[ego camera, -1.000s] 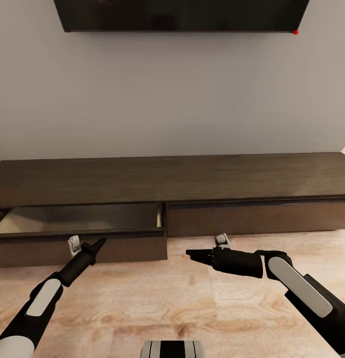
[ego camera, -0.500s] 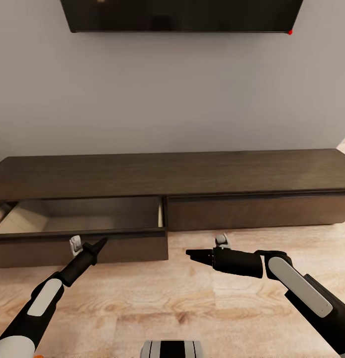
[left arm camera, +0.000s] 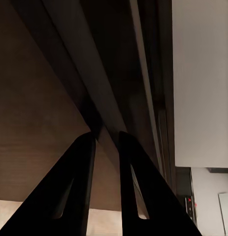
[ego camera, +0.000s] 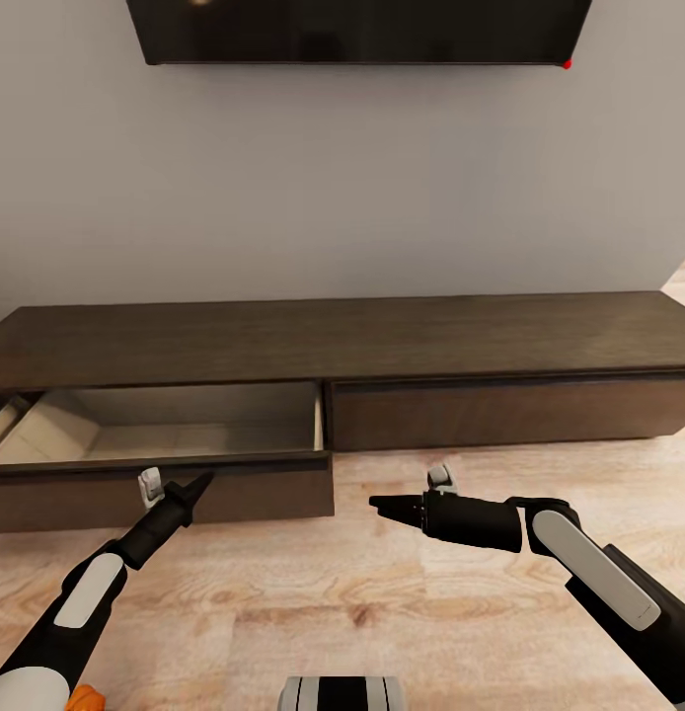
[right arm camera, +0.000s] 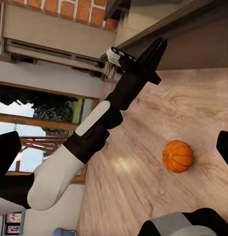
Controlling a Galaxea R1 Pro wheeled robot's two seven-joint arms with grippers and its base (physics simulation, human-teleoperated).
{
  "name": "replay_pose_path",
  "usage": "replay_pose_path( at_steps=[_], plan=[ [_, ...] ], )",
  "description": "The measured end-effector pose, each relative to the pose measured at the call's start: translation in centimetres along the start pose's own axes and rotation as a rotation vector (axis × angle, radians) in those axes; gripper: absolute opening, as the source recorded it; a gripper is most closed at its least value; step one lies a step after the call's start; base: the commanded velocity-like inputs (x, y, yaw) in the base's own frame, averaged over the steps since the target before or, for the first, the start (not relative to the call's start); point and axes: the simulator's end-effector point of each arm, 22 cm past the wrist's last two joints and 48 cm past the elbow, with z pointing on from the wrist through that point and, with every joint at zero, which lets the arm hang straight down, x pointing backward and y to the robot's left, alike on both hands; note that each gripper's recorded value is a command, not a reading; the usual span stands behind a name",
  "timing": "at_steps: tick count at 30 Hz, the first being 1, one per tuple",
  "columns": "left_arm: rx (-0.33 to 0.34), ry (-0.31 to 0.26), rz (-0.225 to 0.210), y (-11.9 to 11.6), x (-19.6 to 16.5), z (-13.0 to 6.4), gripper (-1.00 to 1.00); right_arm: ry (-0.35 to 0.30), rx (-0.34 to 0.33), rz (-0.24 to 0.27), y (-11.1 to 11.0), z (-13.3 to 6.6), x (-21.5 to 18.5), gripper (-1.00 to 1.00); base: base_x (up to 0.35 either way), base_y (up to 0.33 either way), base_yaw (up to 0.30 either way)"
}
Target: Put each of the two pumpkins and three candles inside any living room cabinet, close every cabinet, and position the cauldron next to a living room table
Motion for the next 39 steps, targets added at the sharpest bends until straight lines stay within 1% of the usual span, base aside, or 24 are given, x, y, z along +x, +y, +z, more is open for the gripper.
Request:
replay_pose_path(
  at_steps=[25, 39],
  plan=[
    [0.004, 0.014, -0.003, -0.13, 0.6, 0.21, -1.0, 0.0, 0.001, 0.0, -0.02, 0.01, 0.0, 1.0, -0.093, 0.011, 0.0],
    [0.005, 0.017, -0.003, -0.16, 0.67, 0.21, -1.0, 0.0, 0.0, 0.0, 0.0, 0.01, 0.0, 1.0, -0.009, 0.002, 0.0]
  ],
)
